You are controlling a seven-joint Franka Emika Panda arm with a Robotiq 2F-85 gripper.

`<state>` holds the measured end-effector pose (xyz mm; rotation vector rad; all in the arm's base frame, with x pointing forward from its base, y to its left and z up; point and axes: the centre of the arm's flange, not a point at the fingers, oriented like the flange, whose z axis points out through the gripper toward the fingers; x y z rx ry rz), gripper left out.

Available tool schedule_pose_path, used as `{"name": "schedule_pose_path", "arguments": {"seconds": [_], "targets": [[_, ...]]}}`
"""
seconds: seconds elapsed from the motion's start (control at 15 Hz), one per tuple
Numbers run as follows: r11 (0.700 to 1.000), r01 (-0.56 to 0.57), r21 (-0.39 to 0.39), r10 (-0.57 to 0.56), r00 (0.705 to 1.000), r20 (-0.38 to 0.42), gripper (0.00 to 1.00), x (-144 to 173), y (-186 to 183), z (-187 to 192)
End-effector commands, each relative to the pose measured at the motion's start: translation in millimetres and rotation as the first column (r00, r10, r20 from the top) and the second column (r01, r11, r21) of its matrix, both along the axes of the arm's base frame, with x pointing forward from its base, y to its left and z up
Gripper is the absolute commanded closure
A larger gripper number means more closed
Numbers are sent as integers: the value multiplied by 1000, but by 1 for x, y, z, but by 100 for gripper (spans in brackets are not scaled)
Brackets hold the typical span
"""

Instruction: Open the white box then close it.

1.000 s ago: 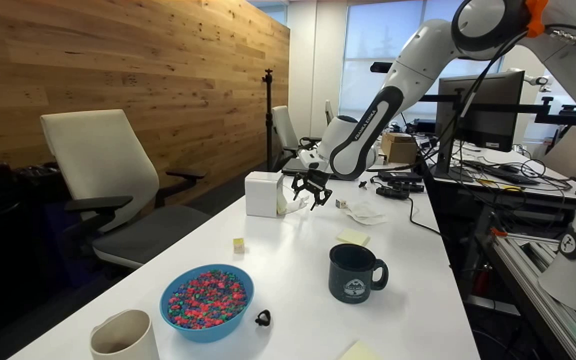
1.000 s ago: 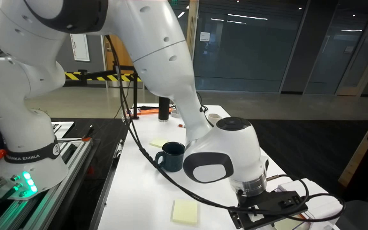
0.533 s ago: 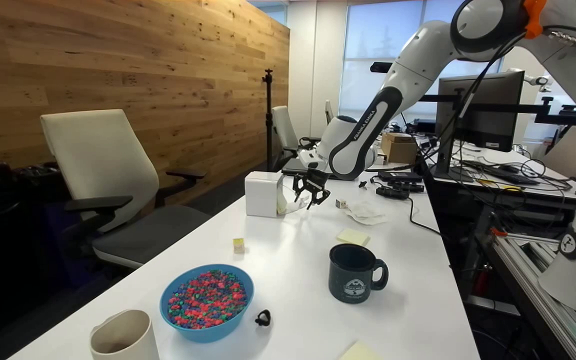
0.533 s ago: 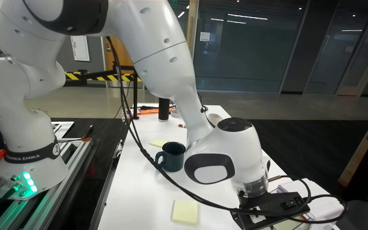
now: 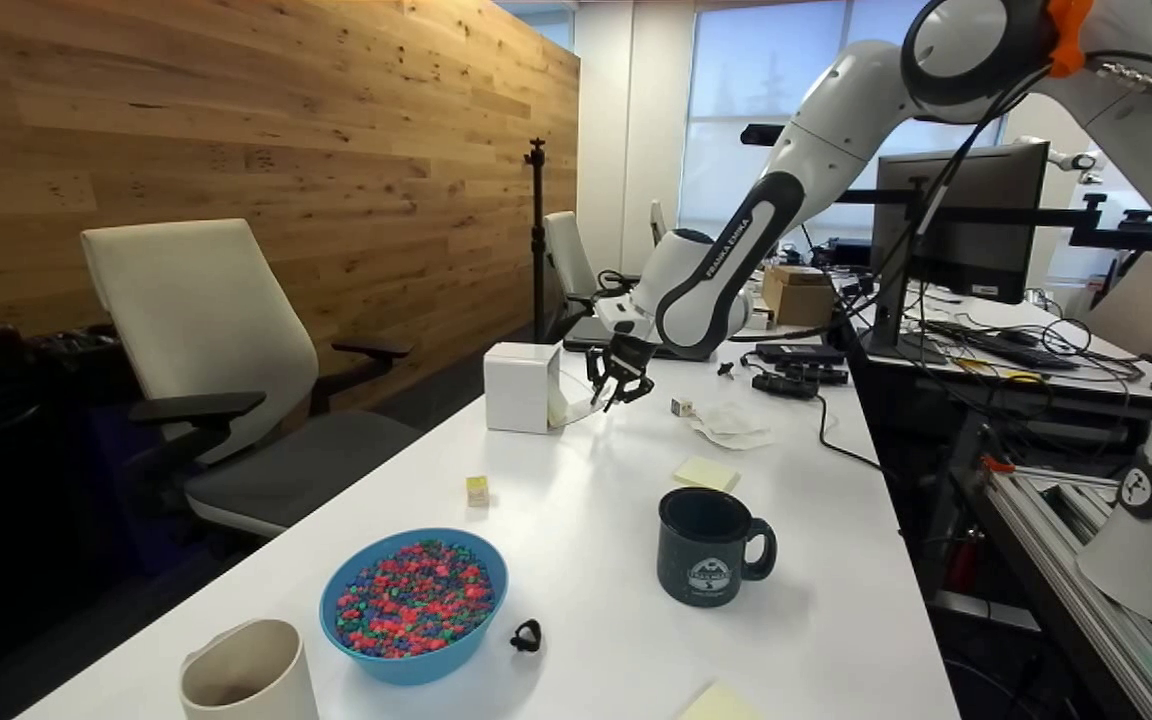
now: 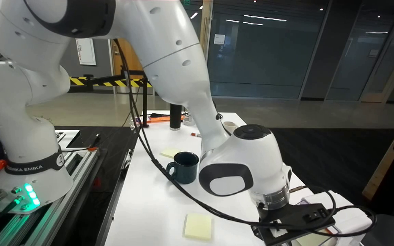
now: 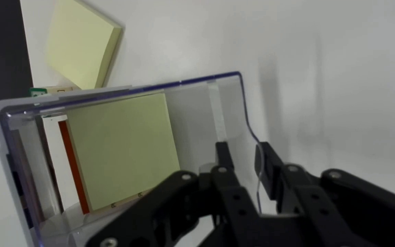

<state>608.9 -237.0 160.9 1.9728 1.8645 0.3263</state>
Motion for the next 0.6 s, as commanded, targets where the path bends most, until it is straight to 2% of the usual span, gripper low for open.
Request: {"name": "schedule_pose_path", "arguments": {"seconds": [0.0,0.53], "targets": [[1000,-10,1,10,999,31,95,6,-5,1],[999,-11,46,8,998,63,96,7,2,18]]}}
